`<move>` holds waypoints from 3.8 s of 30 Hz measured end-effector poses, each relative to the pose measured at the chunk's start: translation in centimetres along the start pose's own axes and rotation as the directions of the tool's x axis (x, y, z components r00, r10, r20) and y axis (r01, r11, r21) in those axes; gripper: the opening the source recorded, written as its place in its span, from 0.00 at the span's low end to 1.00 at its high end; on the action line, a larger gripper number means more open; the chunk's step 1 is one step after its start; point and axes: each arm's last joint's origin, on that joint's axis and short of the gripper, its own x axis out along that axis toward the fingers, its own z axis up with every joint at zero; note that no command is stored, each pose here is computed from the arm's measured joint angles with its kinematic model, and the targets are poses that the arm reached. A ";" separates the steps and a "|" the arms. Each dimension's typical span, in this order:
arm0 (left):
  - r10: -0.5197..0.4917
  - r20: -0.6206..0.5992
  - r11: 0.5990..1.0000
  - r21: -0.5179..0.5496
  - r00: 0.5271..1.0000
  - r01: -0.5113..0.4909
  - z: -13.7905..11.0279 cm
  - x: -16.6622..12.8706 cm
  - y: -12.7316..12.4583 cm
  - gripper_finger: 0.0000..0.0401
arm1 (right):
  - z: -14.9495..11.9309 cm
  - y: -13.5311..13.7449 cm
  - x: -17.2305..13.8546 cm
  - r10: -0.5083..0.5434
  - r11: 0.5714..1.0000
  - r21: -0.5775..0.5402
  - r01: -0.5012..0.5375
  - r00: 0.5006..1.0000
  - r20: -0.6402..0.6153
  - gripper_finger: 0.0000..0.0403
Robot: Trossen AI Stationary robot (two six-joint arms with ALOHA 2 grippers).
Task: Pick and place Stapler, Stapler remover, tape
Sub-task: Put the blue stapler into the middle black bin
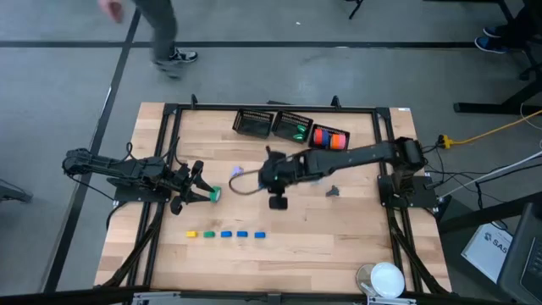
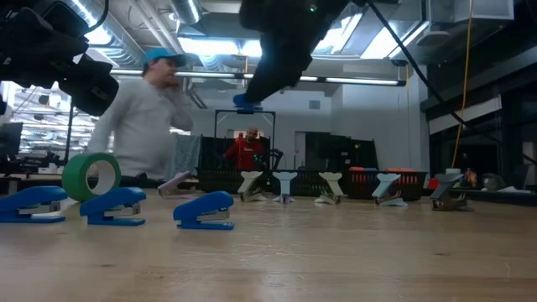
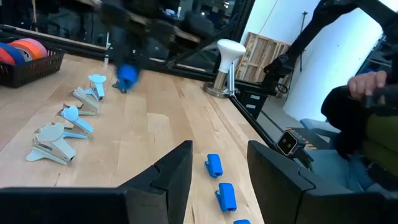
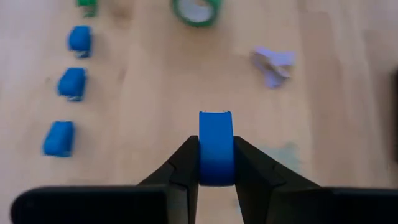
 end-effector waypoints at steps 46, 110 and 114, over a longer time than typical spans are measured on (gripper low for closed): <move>0.000 0.001 1.000 0.000 1.000 0.000 0.0 0.0 0.0 0.37 | -14.1 -21.6 0.8 -0.261 0.776 0.550 0.310 0.951 -0.168 0.22; 0.000 0.000 1.000 0.000 1.000 0.000 0.0 0.0 0.0 0.37 | -6.7 -6.3 -1.4 -0.195 0.971 0.143 0.190 0.981 0.019 0.42; 0.000 0.000 1.000 0.000 1.000 0.000 0.0 0.0 0.0 0.37 | -6.6 -5.1 -1.3 -0.178 0.974 0.144 0.173 0.984 0.026 0.42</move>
